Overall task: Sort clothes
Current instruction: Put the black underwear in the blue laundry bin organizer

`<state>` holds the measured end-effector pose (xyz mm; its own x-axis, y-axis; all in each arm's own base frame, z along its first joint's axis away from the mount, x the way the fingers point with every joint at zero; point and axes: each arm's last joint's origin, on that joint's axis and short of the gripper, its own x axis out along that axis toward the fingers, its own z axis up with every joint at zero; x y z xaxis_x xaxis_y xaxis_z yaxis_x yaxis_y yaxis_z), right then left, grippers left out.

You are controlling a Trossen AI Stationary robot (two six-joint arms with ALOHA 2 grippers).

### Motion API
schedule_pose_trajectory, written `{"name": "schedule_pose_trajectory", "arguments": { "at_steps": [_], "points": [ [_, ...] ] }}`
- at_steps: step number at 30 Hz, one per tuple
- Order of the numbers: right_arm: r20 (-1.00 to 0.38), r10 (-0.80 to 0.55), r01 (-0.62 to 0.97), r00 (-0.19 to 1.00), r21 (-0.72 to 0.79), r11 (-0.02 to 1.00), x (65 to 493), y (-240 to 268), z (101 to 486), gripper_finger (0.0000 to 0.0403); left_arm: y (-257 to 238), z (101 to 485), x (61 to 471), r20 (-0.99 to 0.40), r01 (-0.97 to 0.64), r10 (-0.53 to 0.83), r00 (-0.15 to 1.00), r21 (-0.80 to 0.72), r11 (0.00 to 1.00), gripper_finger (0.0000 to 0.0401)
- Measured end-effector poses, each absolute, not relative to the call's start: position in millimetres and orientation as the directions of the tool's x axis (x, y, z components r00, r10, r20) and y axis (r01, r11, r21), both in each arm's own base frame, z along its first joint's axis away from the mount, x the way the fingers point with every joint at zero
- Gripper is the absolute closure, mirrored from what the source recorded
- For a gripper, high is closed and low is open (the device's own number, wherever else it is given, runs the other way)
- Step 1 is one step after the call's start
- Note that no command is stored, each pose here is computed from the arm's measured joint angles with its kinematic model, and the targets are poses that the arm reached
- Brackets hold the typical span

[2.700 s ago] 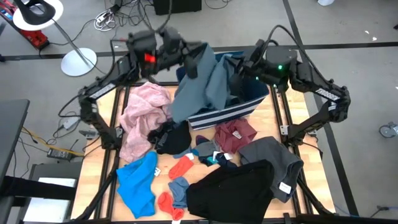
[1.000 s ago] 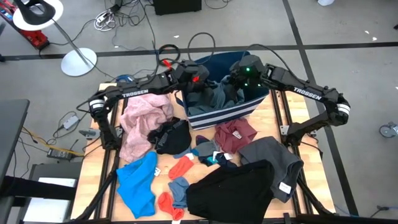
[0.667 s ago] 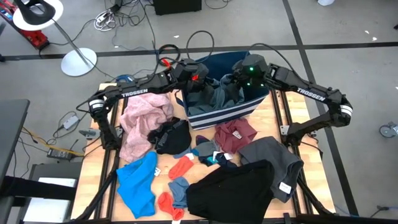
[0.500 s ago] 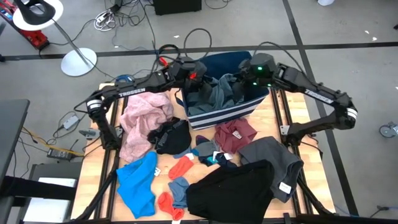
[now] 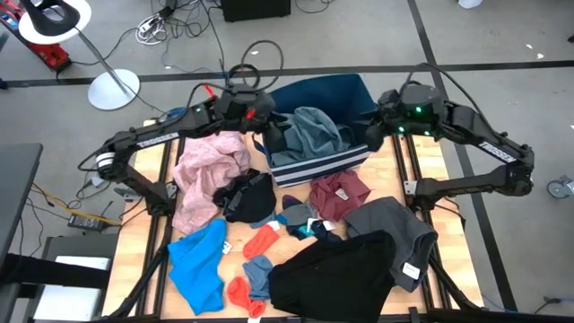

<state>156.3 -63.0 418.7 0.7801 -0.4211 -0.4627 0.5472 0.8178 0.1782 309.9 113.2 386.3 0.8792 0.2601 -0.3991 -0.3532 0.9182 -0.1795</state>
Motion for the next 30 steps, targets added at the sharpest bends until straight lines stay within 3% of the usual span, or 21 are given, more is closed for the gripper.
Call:
{"name": "schedule_pose_trajectory", "arguments": {
  "at_steps": [5,11,18,24,30],
  "points": [
    [-0.537,-0.422,0.574,0.731,0.149,0.805,144.3,-42.6,412.7,0.0234,85.0,372.7,276.1,-0.286,-0.377,0.326,0.901,-0.144,0.915,0.0261],
    [-0.549,-0.355,0.522,0.757,0.181,0.834,142.7,-14.0,408.5,0.0234,61.4,335.5,223.7,-0.205,-0.356,0.311,0.928,-0.239,0.903,0.0261],
    [-0.585,-0.317,0.486,0.746,0.153,0.86,154.6,27.6,363.2,0.0234,38.9,311.9,176.5,-0.151,-0.334,0.301,0.941,-0.294,0.895,0.0261],
    [-0.518,-0.27,0.429,0.811,0.214,0.877,162.2,66.3,319.3,0.0235,19.2,295.8,162.4,-0.17,-0.275,0.234,0.957,-0.286,0.918,0.0261],
    [-0.481,-0.239,0.4,0.843,0.265,0.877,166.3,93.0,284.0,0.0235,2.4,270.1,168.2,-0.326,-0.268,0.185,0.927,-0.231,0.935,0.0261]
  ]
}}
